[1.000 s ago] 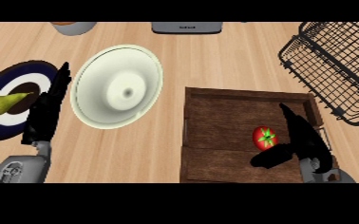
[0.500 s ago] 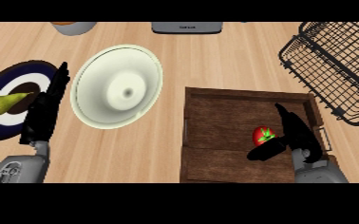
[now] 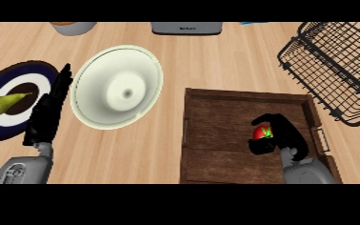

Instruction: Pick the tomato from the tray and place it in the tiered basket

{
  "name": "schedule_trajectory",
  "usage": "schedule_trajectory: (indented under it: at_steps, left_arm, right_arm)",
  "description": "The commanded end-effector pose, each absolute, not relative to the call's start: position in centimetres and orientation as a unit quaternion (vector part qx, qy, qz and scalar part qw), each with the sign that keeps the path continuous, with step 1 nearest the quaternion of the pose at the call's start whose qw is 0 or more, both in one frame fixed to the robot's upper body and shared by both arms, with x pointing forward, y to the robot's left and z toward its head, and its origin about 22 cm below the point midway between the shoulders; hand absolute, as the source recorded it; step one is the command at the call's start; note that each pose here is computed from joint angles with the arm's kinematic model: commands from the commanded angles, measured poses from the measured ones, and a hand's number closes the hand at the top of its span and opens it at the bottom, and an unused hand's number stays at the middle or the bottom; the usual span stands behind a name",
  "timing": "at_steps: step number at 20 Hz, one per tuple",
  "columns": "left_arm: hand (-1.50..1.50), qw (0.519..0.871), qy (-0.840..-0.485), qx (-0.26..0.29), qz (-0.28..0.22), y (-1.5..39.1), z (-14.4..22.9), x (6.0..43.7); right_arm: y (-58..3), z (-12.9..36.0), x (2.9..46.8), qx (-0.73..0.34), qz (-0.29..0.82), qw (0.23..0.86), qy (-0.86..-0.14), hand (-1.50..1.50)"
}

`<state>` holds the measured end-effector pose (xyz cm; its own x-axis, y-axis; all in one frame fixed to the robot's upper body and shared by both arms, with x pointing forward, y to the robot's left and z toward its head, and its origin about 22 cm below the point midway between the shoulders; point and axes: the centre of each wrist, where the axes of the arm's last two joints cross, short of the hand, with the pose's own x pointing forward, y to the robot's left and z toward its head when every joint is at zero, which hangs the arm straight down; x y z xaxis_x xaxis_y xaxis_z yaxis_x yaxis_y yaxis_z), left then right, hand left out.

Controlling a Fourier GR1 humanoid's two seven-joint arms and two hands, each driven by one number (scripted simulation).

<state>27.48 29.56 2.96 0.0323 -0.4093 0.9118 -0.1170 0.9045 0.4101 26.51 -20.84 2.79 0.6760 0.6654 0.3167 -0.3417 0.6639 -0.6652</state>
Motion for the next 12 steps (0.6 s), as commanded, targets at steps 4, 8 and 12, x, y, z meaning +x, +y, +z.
schedule_trajectory:
  at_steps: [4, 8, 12]
  left_arm:
    - [0.0, 0.682, -0.694, 0.203, -0.104, 30.2, 4.0, 28.8]
    - [0.0, 0.692, -0.687, 0.197, -0.104, 30.8, 3.6, 28.1]
    - [0.0, 0.687, -0.693, 0.194, -0.104, 29.3, 4.6, 28.2]
  right_arm:
    - [-19.1, 1.7, 28.3, -0.302, 0.353, 0.847, -0.258, 1.5]
    - [-18.7, 2.4, 25.7, -0.27, 0.274, 0.878, -0.286, 1.5]
    - [-17.8, 5.1, 26.8, -0.29, 0.238, 0.872, -0.316, 1.5]
